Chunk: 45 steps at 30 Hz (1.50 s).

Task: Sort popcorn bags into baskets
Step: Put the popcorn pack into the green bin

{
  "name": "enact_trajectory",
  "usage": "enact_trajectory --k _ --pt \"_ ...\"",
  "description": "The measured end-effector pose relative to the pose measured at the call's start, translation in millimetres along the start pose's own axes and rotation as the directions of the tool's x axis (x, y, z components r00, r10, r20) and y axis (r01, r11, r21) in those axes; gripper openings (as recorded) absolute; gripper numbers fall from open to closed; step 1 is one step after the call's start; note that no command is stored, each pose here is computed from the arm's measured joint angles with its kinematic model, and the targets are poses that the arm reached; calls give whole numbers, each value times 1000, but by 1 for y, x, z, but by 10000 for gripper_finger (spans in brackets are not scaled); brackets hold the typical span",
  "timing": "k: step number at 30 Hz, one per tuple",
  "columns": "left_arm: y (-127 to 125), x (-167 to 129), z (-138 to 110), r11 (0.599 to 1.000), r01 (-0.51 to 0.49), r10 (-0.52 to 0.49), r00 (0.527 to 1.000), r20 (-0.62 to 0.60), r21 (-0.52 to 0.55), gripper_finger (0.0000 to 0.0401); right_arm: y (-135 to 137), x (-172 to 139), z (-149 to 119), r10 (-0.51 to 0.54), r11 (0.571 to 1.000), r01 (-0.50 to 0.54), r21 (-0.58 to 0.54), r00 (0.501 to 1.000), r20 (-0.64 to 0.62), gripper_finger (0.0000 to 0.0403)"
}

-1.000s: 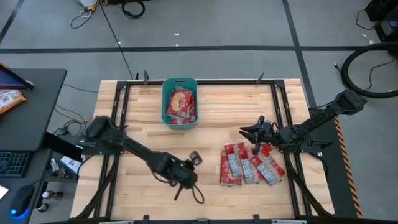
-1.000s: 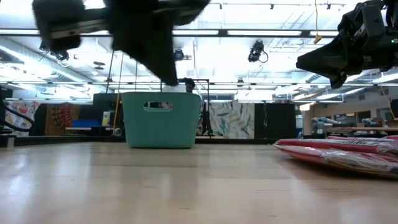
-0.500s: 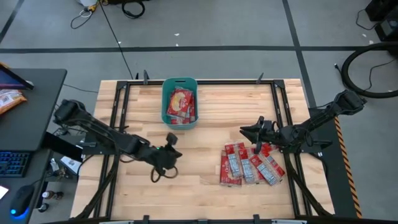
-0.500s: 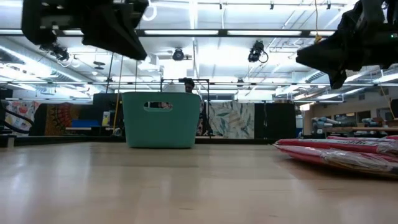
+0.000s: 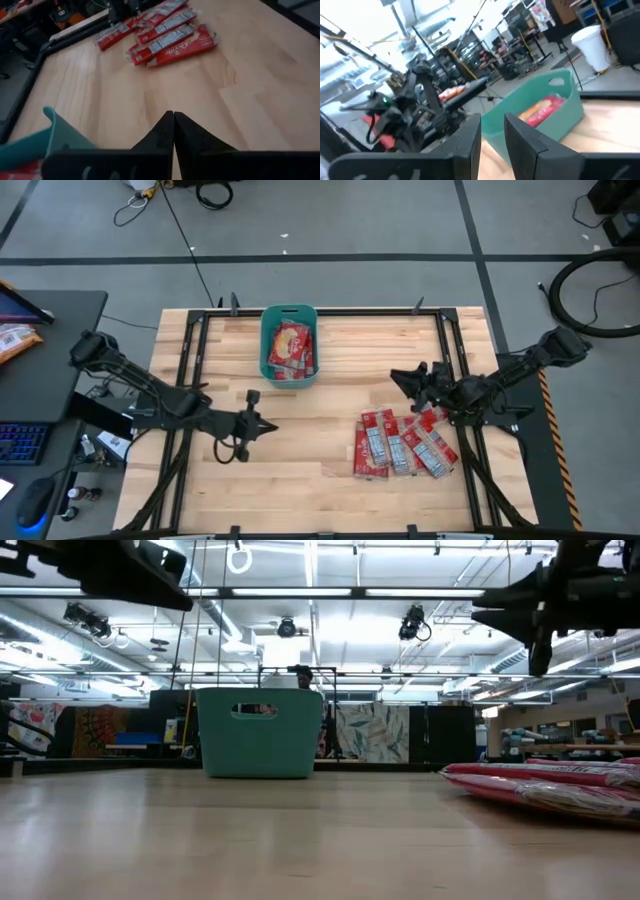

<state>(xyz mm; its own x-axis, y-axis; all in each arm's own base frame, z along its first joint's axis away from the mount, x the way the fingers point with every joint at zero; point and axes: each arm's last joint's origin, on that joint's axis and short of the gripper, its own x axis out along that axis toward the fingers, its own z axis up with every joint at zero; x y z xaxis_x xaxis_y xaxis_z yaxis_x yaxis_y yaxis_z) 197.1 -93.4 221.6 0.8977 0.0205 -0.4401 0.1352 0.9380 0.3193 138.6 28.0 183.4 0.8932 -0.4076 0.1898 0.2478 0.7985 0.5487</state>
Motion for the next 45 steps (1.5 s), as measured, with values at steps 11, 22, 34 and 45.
enact_trajectory --k 11,22,34,45 --pt "-3 2 -15 996 -25 36 992 124 -87 13 43 45 19 -31 974 -28 -223 967 -254 90" --pt "-2 1 -10 995 -45 61 984 170 -93 13 72 77 20 -345 929 205 -307 776 -527 90" --pt "-3 2 -15 997 -44 52 991 124 -67 13 89 92 24 -597 797 377 -472 376 -708 90" --pt "-3 2 -15 997 -44 51 991 120 -64 13 48 79 0 -830 423 305 -854 -248 -499 106"
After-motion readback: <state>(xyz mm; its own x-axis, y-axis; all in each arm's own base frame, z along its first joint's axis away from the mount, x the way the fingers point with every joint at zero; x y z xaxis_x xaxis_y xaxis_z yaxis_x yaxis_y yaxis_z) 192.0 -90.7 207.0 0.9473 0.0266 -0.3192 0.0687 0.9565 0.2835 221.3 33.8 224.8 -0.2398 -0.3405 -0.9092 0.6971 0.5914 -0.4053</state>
